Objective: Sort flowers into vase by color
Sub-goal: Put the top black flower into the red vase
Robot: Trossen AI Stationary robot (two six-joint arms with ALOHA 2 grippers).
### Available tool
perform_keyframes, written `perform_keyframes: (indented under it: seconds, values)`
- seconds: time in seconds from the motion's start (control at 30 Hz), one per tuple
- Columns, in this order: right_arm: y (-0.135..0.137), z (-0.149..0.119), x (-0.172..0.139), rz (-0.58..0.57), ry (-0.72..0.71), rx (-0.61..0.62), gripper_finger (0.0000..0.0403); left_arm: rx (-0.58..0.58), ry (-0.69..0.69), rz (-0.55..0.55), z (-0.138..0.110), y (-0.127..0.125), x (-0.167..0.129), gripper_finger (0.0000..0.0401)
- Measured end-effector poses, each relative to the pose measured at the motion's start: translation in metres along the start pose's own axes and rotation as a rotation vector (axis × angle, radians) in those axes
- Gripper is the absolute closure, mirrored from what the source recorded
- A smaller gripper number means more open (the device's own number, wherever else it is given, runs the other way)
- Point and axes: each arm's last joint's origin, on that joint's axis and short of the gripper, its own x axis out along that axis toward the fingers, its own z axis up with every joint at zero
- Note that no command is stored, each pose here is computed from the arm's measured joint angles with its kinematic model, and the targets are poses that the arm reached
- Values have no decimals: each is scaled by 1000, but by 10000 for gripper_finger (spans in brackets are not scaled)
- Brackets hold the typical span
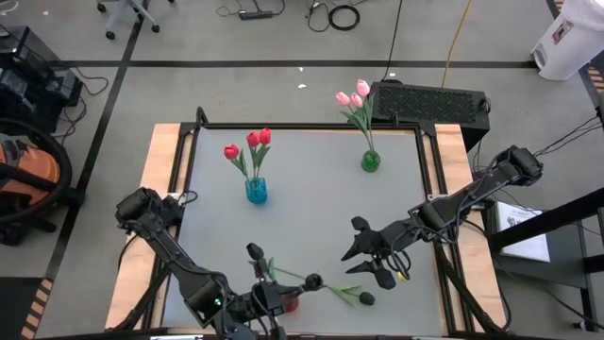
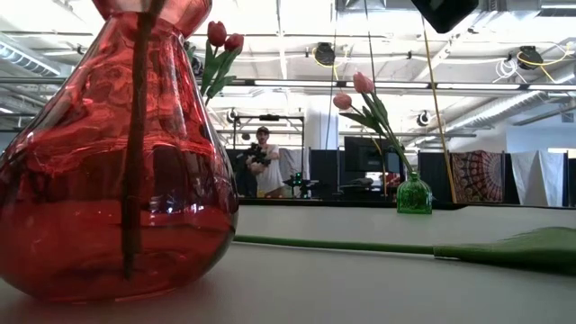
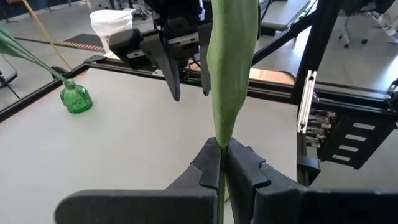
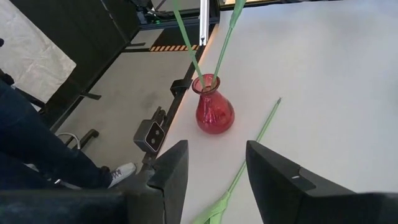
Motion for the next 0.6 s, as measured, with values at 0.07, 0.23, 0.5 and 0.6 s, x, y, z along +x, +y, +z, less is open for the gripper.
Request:
perform_keyframes:
  seconds: [0.07,0.23,0.5,0.6]
  values:
    - [0,0,0,0,0,-2,250,1,1,0,0,0,0,388]
    - [0,0,0,0,0,-4,250,1,31,-45,-1,-1,0,388]
    - [0,0,0,-1,2,-4,250,11,62,-81,-2,-2,0,388]
    - [0,0,0,-1,2,-4,250,18,68,-78,-3,-1,0,388]
